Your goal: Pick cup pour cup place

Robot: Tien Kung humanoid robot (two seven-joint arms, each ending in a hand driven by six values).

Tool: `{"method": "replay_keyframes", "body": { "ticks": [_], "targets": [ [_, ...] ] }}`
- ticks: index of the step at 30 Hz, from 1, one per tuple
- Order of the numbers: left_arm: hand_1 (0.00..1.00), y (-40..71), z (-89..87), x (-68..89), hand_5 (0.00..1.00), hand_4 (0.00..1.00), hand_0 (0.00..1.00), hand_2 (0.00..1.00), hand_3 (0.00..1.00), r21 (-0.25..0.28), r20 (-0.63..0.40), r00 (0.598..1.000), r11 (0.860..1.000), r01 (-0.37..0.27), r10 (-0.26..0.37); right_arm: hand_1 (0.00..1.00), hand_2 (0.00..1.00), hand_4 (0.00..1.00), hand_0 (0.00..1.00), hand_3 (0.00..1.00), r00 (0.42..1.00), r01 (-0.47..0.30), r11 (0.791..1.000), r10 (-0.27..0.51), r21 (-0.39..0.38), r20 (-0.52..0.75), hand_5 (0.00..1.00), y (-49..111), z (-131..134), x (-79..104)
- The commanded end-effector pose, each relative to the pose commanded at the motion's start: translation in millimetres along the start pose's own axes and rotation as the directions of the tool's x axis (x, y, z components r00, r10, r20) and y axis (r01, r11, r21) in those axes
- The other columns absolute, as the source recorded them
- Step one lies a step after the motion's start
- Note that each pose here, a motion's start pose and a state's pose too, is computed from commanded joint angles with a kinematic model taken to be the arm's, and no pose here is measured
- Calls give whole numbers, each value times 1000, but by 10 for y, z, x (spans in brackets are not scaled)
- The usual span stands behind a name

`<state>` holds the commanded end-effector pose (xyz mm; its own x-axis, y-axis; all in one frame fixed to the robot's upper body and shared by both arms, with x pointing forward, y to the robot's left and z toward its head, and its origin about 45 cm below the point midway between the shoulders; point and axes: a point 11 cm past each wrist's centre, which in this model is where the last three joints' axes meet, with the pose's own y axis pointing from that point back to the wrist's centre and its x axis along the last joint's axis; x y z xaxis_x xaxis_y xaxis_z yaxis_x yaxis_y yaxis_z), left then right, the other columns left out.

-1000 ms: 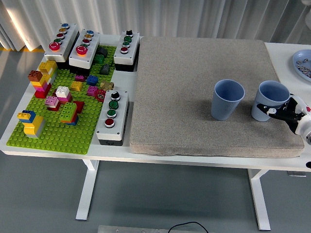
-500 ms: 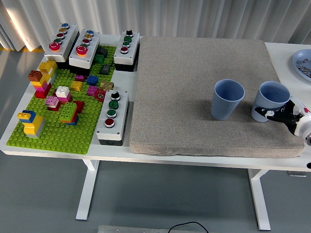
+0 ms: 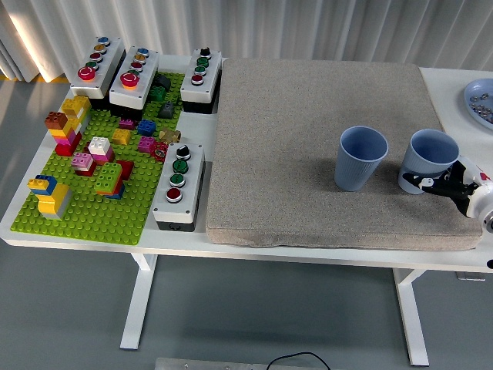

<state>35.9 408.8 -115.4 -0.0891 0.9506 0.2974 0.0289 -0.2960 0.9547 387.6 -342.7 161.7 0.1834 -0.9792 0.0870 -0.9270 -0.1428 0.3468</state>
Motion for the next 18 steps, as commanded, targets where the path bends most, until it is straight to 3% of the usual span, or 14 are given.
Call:
{"method": "replay_keyframes", "body": {
  "ticks": [18],
  "targets": [
    [774,1,9,9,951,507,731,823,677,-2,-2,1000,1000,-1,1,926,998,906,963,998,1000,-5,1000,5,-5,-21,271,85,-32,117]
  ]
}}
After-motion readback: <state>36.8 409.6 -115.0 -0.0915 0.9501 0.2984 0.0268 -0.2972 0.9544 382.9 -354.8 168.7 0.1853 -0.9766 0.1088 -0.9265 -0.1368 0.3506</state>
